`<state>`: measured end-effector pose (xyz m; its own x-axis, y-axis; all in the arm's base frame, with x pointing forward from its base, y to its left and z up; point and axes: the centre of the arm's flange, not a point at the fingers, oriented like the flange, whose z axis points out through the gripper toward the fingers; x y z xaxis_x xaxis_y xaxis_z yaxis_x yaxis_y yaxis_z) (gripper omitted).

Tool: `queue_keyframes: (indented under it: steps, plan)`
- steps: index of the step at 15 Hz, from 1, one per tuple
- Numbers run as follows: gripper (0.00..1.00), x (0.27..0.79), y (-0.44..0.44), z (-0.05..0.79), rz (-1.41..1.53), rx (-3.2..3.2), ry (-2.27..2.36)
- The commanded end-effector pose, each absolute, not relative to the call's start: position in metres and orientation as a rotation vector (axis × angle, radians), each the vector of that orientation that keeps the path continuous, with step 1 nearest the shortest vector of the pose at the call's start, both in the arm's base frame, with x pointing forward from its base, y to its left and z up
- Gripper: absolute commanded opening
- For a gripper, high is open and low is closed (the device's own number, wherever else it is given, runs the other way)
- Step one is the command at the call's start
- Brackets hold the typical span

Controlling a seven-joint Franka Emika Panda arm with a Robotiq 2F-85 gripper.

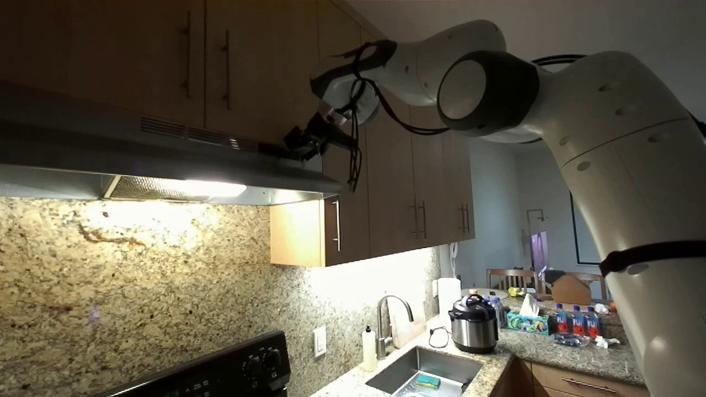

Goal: Switch off the light above the stove

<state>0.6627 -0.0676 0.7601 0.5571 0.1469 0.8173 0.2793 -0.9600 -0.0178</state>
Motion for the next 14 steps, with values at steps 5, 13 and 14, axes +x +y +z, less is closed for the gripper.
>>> queue_keyframes:
  steps: [5,13,14]
  plan:
    - [1.00,0.654,-0.099,0.775,-1.537,-2.578,-0.223]
    - [1.00,0.632,-0.146,0.807,-1.865,-2.500,-0.039]
    - [1.00,0.631,-0.147,0.808,-1.897,-2.482,-0.036]
